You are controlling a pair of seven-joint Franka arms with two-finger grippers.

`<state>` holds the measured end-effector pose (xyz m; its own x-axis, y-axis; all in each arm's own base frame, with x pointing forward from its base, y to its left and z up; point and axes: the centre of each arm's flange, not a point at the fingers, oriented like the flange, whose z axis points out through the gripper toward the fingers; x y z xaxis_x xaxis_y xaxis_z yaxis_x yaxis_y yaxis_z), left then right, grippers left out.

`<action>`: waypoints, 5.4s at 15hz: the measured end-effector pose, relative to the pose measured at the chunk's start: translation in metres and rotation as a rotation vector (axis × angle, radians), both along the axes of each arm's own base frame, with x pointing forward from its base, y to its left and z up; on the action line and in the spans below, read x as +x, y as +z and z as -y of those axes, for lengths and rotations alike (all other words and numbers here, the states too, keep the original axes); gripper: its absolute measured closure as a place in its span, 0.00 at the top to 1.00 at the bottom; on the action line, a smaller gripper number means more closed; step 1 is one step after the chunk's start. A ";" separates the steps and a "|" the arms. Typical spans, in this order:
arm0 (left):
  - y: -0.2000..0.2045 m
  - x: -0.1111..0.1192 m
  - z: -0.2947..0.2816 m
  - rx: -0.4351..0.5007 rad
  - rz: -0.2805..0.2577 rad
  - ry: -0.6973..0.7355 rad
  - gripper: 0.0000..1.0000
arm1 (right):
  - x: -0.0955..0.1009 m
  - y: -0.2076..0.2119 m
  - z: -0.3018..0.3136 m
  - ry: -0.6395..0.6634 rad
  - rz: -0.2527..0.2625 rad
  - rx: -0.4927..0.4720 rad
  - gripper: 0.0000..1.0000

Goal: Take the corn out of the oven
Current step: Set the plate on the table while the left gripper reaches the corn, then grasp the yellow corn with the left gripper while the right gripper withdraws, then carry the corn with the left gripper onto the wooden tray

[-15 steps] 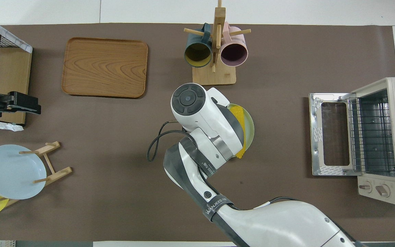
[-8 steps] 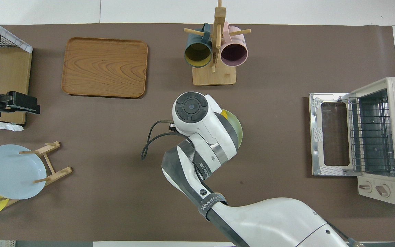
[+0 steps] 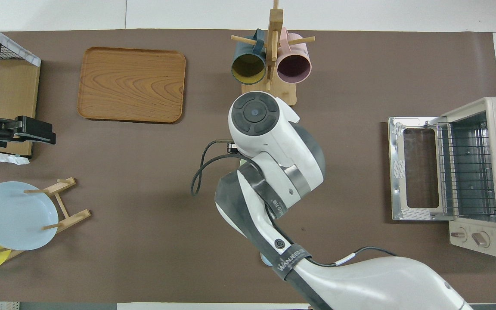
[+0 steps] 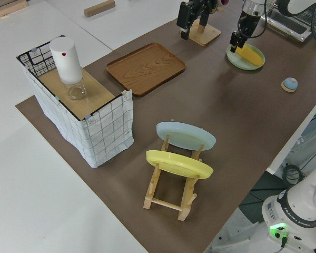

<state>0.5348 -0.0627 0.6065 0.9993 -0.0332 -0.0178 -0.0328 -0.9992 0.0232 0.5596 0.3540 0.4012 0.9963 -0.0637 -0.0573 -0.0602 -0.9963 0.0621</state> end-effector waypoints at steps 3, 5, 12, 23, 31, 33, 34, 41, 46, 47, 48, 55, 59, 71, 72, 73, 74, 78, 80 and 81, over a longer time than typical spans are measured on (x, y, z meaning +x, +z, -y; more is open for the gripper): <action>-0.011 -0.007 0.031 0.000 -0.010 -0.033 1.00 | 0.014 -0.017 0.085 -0.068 -0.053 -0.041 0.39; -0.019 -0.014 0.067 -0.007 -0.003 -0.040 1.00 | 0.010 -0.054 0.139 -0.093 -0.070 -0.098 0.19; -0.072 -0.061 0.213 -0.069 0.032 -0.059 1.00 | -0.032 -0.116 0.241 -0.161 -0.093 -0.155 0.15; -0.238 -0.123 0.423 -0.152 0.104 -0.112 1.00 | -0.038 -0.109 0.292 -0.103 -0.104 -0.284 0.15; -0.279 -0.068 0.438 -0.097 0.163 -0.226 1.00 | -0.042 0.024 0.390 0.017 -0.174 -0.372 0.21; -0.290 -0.070 0.441 -0.095 0.160 -0.243 1.00 | -0.044 0.040 0.427 0.037 -0.179 -0.332 0.21; -0.294 -0.071 0.442 -0.094 0.156 -0.247 1.00 | -0.044 0.040 0.425 0.044 -0.181 -0.331 0.22; -0.300 -0.070 0.443 -0.097 0.155 -0.243 0.68 | -0.037 0.061 0.420 0.042 -0.167 -0.340 0.32; -0.293 -0.063 0.439 -0.116 0.148 -0.209 0.57 | -0.030 0.103 0.418 0.025 -0.152 -0.339 0.48; -0.285 -0.057 0.433 -0.119 0.148 -0.193 0.57 | -0.030 0.107 0.416 0.024 -0.153 -0.335 0.50; -0.273 -0.047 0.423 -0.120 0.147 -0.170 0.57 | -0.030 0.113 0.412 0.018 -0.153 -0.318 0.51; -0.176 0.050 0.253 -0.077 0.149 -0.065 0.57 | -0.027 0.182 0.384 -0.041 -0.090 -0.064 0.98; -0.183 0.110 0.139 -0.089 0.155 -0.016 0.57 | -0.031 0.214 0.376 -0.045 -0.080 -0.002 1.00; -0.266 0.227 0.056 -0.084 0.212 -0.010 0.57 | -0.036 0.240 0.329 0.063 -0.073 0.019 1.00; -0.270 0.227 0.055 -0.082 0.215 -0.026 0.57 | -0.036 0.240 0.329 0.062 -0.072 0.019 1.00; -0.274 0.226 0.055 -0.081 0.221 -0.039 0.57 | -0.036 0.240 0.331 0.060 -0.073 0.019 1.00; -0.281 0.225 0.056 -0.080 0.224 -0.052 0.57 | -0.036 0.240 0.333 0.055 -0.073 0.020 1.00; -0.295 0.220 0.054 -0.074 0.211 -0.086 0.72 | -0.033 0.238 0.343 0.035 -0.073 0.021 1.00; -0.289 0.220 0.054 -0.073 0.215 -0.087 0.95 | -0.033 0.237 0.348 0.027 -0.074 0.021 1.00; -0.283 0.220 0.053 -0.073 0.216 -0.087 1.00 | -0.033 0.237 0.350 0.024 -0.074 0.021 1.00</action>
